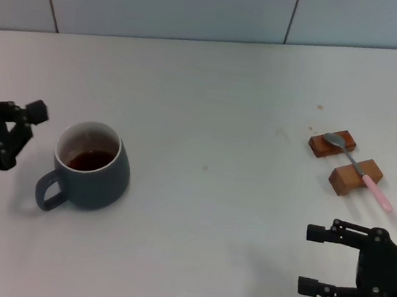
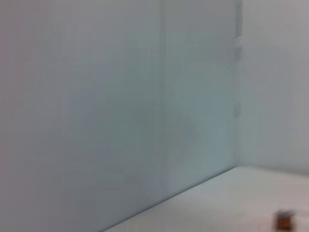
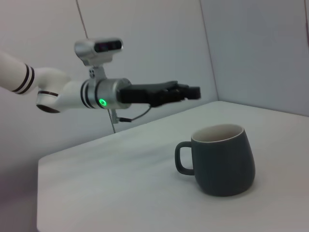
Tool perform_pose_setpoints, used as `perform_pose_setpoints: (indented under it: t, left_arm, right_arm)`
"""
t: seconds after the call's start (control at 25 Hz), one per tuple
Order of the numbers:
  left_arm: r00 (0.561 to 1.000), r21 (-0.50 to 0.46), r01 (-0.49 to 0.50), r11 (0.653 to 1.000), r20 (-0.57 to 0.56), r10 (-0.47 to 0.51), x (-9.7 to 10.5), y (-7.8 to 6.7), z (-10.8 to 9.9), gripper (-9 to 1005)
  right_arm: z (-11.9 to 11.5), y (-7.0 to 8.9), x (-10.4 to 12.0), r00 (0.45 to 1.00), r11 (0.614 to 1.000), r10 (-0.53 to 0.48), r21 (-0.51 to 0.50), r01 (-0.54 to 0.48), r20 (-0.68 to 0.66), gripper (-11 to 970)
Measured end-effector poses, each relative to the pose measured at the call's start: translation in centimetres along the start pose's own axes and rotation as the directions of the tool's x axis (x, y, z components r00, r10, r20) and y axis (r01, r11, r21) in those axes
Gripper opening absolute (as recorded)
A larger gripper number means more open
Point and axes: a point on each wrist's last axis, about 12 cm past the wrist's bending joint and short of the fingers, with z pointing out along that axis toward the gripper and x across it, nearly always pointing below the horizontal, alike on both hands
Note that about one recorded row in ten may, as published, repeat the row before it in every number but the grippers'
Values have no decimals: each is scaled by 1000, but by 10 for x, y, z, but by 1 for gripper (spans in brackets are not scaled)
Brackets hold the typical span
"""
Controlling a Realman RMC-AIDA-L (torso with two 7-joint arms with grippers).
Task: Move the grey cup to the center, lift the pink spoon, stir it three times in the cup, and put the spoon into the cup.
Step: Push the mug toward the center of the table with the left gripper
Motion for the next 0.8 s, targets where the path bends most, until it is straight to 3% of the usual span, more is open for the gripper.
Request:
perform_pose_setpoints:
  t: [0.32,0.56,0.8]
  left_arm:
    - [978,-123,-173,977,-140,155,24,7,2,0]
    - [948,-111,-285,952,-176,264,34,1,3,1]
    - [935,-98,-320,942,-194,297,42,-5,11,2]
  right_arm:
    - [-1,0,0,1000,1000,6,10,-6,9,825]
    - [-1,0,1,1000,1000,9,14,-9,10,826]
    - [0,-1,0,1000,1000,8,14,-9,13,826]
